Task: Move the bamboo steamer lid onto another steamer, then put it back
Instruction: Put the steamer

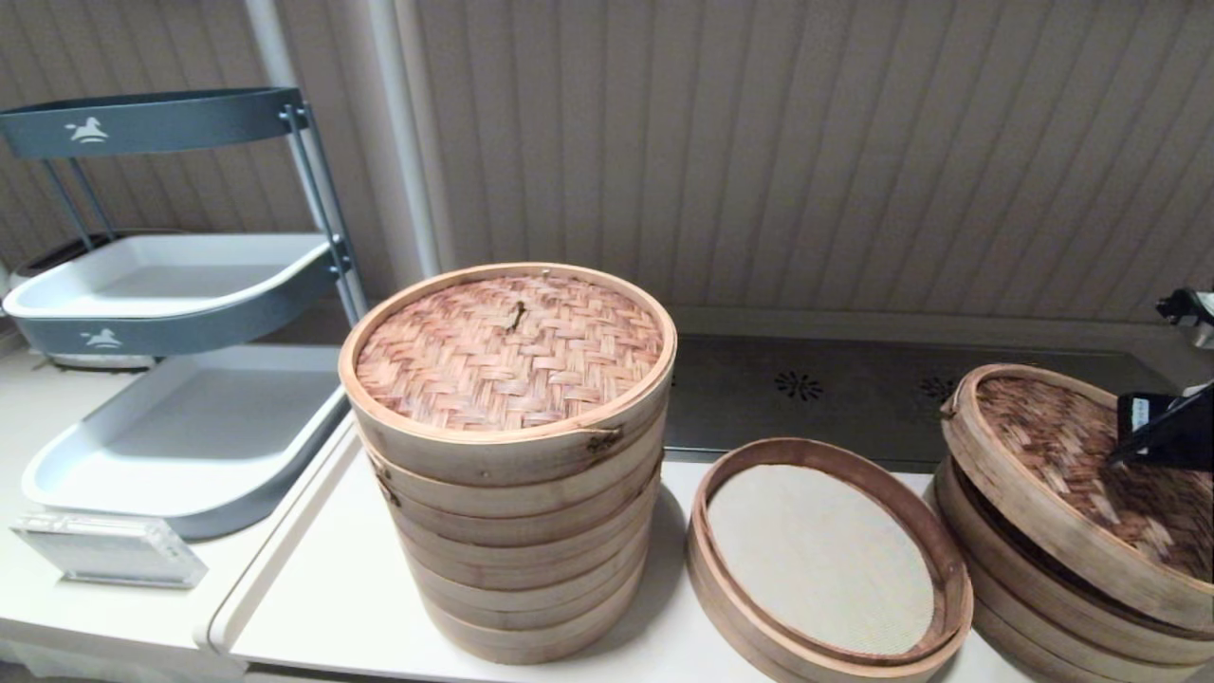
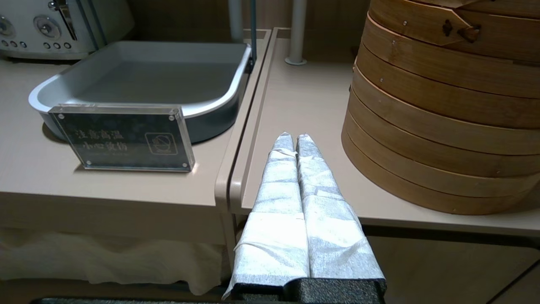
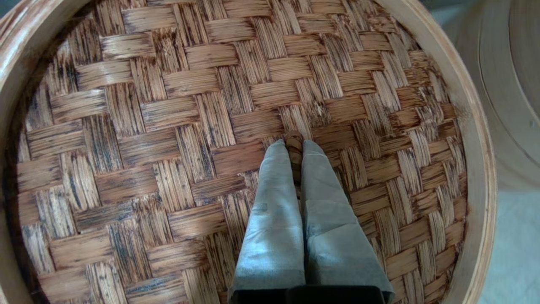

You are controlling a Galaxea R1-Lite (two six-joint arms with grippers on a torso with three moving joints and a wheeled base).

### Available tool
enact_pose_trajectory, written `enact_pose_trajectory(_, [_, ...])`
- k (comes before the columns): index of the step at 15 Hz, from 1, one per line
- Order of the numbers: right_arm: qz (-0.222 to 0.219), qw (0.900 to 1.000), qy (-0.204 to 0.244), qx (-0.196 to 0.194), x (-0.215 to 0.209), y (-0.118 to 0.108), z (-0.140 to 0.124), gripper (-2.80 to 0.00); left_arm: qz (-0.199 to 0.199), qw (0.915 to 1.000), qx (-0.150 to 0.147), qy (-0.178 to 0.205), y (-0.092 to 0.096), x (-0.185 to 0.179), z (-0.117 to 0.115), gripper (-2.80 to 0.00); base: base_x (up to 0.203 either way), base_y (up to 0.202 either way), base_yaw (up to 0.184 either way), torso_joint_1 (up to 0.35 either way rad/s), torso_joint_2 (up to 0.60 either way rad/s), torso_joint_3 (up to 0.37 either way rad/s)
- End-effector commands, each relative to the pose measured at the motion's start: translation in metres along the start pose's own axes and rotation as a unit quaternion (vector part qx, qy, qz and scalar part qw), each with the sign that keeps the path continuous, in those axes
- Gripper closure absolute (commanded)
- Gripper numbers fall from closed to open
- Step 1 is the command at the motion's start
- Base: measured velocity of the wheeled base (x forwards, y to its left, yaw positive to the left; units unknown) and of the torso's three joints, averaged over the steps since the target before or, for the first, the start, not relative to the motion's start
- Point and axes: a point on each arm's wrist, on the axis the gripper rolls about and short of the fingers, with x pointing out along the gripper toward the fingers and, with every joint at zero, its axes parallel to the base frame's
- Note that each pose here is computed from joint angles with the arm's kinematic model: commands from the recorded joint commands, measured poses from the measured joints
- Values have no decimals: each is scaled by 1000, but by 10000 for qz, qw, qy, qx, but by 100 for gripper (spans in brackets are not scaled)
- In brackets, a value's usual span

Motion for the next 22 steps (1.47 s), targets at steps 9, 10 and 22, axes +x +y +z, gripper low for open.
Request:
enact_pose_trajectory(9, [-245, 9995, 184, 68, 28, -12, -2, 0, 12, 9999, -1, 110, 0, 1, -7, 0, 0, 0, 0, 0, 0, 0])
enact_pose_trajectory(10, [-308, 9995, 77, 68, 32, -16, -1, 0, 7, 9999, -1, 104, 0, 1, -7, 0, 0, 0, 0, 0, 0, 0])
enact_pose_trajectory(22, [-379, 9988, 298, 13, 41, -21, -12, 0, -3, 9999, -1, 110, 0, 1, -7, 0, 0, 0, 0, 0, 0, 0])
